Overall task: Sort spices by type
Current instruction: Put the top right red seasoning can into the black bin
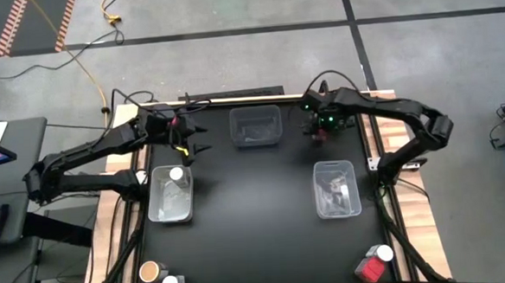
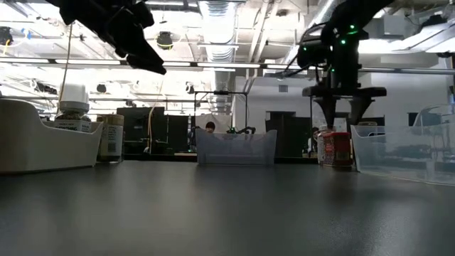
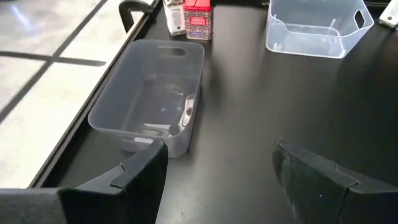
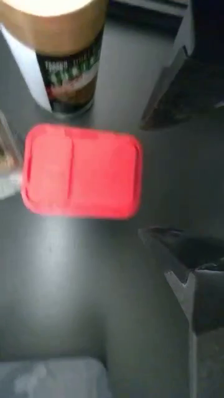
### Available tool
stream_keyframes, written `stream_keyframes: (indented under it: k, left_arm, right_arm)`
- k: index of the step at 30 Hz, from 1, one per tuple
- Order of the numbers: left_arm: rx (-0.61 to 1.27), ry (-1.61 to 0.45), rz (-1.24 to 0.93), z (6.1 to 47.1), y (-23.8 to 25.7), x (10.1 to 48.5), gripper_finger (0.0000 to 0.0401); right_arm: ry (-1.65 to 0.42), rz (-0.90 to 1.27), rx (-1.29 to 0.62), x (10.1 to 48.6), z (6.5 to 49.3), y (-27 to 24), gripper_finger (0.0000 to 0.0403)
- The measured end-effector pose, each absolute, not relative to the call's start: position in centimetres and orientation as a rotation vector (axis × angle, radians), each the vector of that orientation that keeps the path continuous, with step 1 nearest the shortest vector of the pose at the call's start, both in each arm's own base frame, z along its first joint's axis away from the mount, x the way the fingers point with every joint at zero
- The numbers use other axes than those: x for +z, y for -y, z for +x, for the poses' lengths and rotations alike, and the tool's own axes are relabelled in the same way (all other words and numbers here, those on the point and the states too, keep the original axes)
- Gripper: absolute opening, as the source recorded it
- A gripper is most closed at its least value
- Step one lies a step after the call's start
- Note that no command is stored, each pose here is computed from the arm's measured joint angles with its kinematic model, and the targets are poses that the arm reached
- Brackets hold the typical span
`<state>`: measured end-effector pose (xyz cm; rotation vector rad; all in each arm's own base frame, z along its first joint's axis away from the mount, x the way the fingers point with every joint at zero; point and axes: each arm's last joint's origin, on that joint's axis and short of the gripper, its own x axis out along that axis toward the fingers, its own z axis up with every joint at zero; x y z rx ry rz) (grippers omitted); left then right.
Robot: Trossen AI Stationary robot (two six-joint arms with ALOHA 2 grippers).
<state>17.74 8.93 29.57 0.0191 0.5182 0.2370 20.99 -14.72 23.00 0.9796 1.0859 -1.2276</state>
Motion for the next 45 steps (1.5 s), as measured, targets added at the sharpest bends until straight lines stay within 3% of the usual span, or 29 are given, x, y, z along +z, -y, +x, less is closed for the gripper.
stream_keyframes:
  k: [9, 37, 41, 45]
  left_arm:
    - [0.242, -0.526, -0.006, 17.7, -8.9, 29.5, 0.0275]
    - [0.247, -0.523, -0.025, 17.7, -8.9, 29.5, 0.0275]
    - [0.247, -0.523, -0.026, 17.7, -8.9, 29.5, 0.0275]
    - [0.25, -0.522, -0.037, 17.7, -8.9, 29.5, 0.0275]
  right_arm:
    - [-1.012, 0.993, -1.184, 23.0, 20.4, 16.6, 0.0294]
    - [-1.1, 1.0, -1.206, 19.6, 21.2, 18.7, 0.0294]
    - [-1.103, 0.999, -1.206, 19.6, 21.2, 18.7, 0.0278]
    - [-1.11, 0.994, -1.2, 19.6, 21.4, 18.5, 0.0237]
